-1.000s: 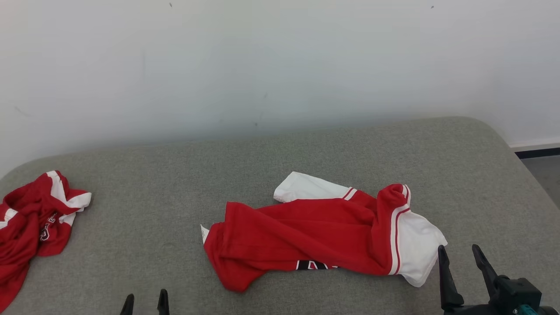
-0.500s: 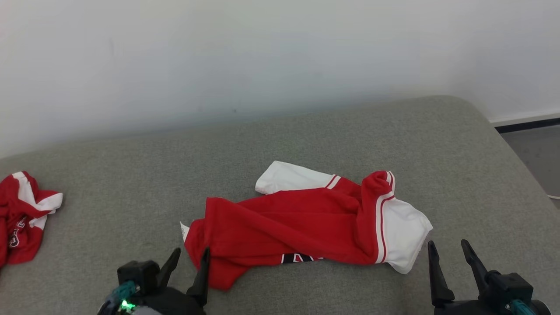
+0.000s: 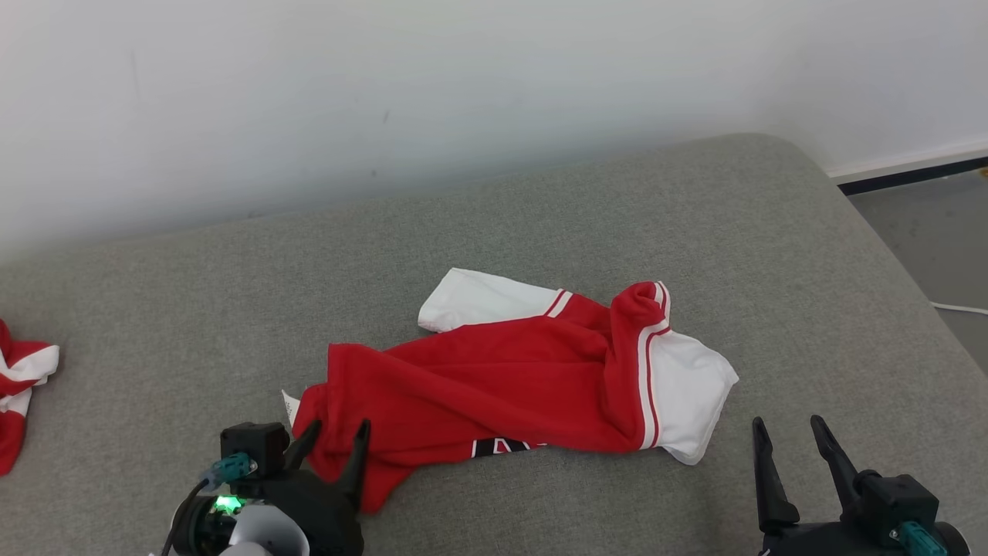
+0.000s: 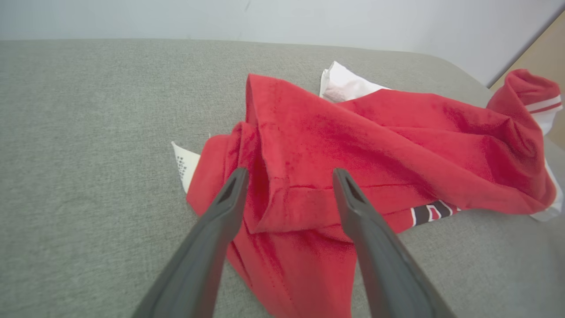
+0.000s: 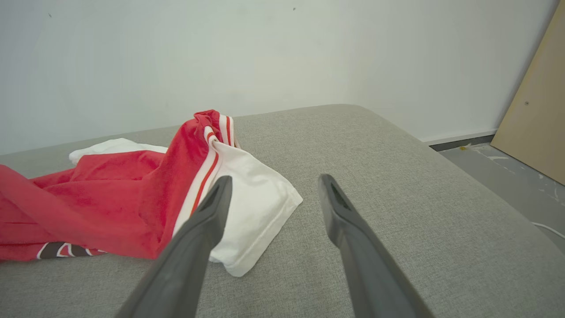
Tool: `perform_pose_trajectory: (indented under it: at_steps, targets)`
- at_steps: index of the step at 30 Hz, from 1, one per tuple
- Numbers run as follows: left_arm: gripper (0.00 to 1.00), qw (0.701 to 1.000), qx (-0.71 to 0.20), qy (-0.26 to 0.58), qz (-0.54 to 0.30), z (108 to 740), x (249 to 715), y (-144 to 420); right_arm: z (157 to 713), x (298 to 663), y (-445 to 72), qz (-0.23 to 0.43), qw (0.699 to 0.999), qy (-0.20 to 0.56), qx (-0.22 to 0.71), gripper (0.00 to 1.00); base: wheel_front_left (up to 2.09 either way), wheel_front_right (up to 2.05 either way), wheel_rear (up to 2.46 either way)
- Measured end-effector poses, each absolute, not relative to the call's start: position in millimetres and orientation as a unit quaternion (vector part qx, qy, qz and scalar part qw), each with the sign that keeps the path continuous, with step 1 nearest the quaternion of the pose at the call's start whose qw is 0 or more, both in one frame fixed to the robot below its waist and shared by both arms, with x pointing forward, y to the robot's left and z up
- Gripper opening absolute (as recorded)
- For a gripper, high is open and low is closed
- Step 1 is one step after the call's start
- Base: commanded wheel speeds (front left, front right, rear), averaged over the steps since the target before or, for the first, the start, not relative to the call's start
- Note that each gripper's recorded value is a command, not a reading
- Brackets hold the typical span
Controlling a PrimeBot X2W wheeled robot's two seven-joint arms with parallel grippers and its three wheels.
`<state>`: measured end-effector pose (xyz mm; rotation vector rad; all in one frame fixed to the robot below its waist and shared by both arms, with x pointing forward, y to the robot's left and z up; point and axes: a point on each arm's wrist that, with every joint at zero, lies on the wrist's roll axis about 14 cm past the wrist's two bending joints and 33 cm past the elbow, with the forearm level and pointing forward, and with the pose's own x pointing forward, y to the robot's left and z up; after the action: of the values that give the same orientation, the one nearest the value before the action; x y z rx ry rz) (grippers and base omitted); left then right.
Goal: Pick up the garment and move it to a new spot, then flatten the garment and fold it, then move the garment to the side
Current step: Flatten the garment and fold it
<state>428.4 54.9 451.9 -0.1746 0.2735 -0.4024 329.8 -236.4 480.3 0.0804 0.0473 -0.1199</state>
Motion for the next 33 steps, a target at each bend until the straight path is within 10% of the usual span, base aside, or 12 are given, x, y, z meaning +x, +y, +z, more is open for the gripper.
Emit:
perform_pose_trajectory:
  at_steps: [2, 29, 30, 31, 32, 33]
  targets:
    - [0.00, 0.966, -0.082, 0.142, -0.198, 448, 428, 56, 480, 330, -236, -0.059, 0.997, 0.024, 0.041, 1.00, 0.00, 0.00, 0.00]
    - [0.00, 0.977, -0.143, 0.106, -0.119, 441, 355, 111, 487, 337, -217, -0.027, 0.999, 0.011, 0.046, 1.00, 0.00, 0.00, 0.00]
    - [0.35, 0.977, -0.143, 0.109, -0.114, 439, 353, 113, 488, 338, -215, -0.024, 0.999, 0.011, 0.046, 1.00, 0.00, 0.00, 0.00]
    - [0.35, 0.977, -0.142, 0.114, -0.110, 437, 352, 114, 488, 338, -214, -0.022, 0.999, 0.010, 0.046, 1.00, 0.00, 0.00, 0.00]
    - [1.00, 0.977, -0.142, 0.114, -0.110, 437, 352, 114, 488, 338, -214, -0.022, 0.999, 0.010, 0.046, 1.00, 0.00, 0.00, 0.00]
    - [1.00, 0.977, -0.142, 0.116, -0.108, 436, 351, 115, 488, 338, -213, -0.021, 0.999, 0.011, 0.047, 1.00, 0.00, 0.00, 0.00]
